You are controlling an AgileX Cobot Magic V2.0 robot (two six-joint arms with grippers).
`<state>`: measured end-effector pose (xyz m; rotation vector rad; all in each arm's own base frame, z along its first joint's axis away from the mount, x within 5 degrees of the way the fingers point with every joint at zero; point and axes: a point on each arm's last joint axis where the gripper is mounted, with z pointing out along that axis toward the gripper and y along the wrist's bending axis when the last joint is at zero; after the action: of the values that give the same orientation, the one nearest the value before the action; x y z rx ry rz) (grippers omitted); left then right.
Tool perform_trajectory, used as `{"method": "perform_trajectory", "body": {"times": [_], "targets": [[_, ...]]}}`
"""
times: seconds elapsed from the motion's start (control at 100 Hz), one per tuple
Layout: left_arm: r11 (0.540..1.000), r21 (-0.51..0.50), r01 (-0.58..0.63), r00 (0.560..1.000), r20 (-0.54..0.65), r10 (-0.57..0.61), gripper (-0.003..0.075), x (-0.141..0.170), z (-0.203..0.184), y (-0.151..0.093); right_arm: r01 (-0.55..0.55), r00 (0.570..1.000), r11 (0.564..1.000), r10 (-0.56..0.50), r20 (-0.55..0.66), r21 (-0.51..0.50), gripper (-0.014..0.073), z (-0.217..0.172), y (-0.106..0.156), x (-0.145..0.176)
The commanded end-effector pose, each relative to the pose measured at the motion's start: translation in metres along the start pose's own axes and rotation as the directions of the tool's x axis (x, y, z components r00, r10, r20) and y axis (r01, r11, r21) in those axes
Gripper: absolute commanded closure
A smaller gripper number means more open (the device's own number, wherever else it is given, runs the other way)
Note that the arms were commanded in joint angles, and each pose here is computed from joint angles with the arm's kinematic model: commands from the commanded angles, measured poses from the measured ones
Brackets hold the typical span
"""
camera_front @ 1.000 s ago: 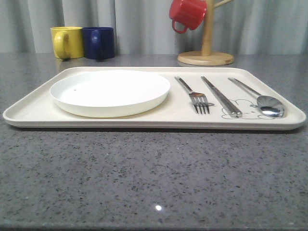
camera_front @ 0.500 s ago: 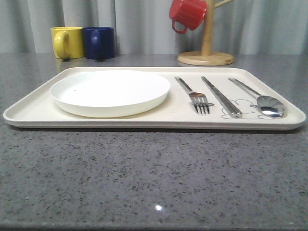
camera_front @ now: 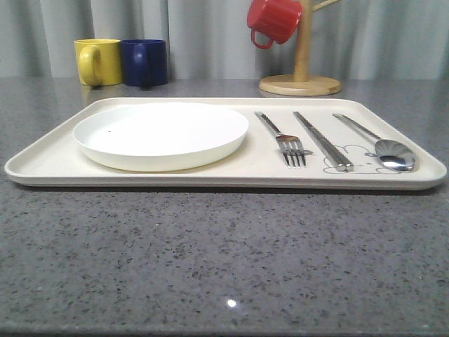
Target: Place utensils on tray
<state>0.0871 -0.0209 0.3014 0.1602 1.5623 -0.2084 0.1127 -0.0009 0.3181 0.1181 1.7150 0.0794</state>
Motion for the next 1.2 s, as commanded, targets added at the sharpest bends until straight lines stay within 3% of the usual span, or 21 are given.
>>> {"method": "perform_trajectory", "body": {"times": [0.0,0.71,0.82,1.19], "targets": [[1.000,-0.021,0.003,0.996,0.094,-0.001,0.0738,-0.015,0.000,0.002,0.025,0.994,1.000,-0.023,0.107,-0.016,0.0663,-0.002,0.002,-0.016],[1.000,-0.021,0.003,0.996,0.094,-0.001,0.0738,-0.015,0.000,0.002,0.057,0.989,0.998,-0.051,0.140,-0.037,0.0663,-0.010,0.004,-0.012],[1.000,-0.021,0.003,0.996,0.094,-0.001,0.0738,-0.015,0.000,0.002,0.109,0.979,0.993,-0.101,0.178,-0.037,0.0663,-0.022,0.002,0.001],[1.000,-0.021,0.003,0.996,0.094,-0.001,0.0738,-0.015,0.000,0.002,0.135,0.946,0.990,-0.121,0.302,-0.026,0.0663,-0.055,-0.008,0.074]]}}
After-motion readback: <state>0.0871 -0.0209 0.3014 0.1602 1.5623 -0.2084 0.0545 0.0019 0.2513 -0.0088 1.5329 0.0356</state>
